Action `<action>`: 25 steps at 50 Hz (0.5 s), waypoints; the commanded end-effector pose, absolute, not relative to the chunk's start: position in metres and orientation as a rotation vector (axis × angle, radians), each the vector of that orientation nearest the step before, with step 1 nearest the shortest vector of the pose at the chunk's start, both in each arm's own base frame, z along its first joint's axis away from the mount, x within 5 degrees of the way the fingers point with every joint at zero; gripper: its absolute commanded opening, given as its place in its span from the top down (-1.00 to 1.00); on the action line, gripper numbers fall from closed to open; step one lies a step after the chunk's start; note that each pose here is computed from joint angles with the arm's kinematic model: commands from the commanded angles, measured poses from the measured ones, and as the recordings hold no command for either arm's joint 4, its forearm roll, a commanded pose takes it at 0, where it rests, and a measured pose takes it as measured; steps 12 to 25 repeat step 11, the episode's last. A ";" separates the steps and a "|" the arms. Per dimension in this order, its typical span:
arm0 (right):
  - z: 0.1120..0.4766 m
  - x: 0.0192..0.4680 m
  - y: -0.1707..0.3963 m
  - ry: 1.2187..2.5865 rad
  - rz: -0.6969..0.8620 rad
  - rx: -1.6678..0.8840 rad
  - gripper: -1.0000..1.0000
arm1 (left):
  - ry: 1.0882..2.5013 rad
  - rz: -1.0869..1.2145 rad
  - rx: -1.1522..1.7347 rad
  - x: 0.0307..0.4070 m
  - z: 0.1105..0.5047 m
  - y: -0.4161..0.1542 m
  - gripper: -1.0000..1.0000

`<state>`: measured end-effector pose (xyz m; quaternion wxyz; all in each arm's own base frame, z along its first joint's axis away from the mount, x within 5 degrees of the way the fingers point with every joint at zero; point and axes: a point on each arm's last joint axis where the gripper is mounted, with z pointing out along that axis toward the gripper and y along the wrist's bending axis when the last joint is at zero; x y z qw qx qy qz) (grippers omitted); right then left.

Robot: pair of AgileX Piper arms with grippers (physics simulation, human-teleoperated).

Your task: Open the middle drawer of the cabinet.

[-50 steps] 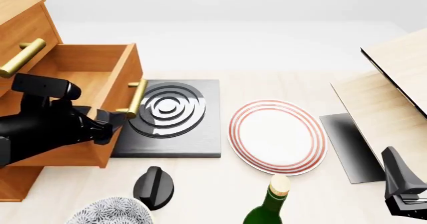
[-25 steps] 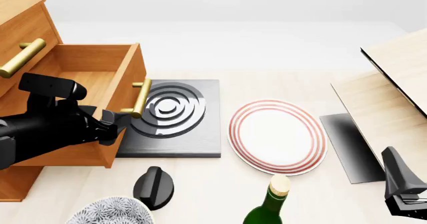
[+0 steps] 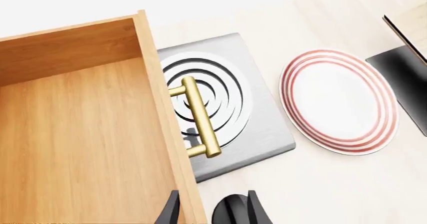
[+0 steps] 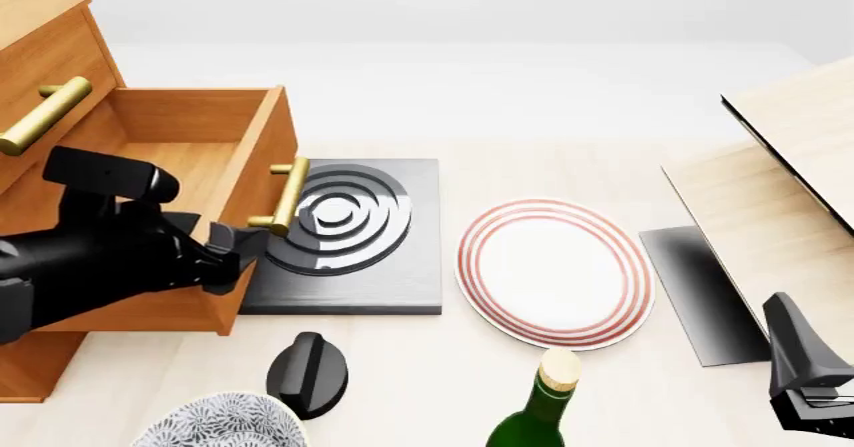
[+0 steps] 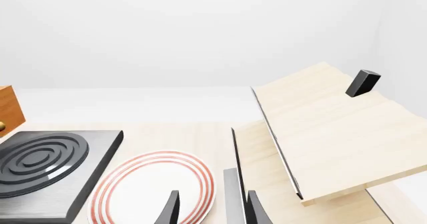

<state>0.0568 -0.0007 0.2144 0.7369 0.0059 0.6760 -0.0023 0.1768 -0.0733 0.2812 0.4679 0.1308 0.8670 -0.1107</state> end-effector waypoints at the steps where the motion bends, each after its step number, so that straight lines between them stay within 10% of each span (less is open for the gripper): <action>1: 0.214 0.057 -0.001 1.485 -0.005 0.013 -1.00 | 2.107 -0.328 0.361 0.168 0.290 -0.080 -1.00; 25: 0.214 0.057 -0.001 1.485 -0.005 0.013 -1.00 | 2.088 -0.323 0.371 0.165 0.293 -0.079 -1.00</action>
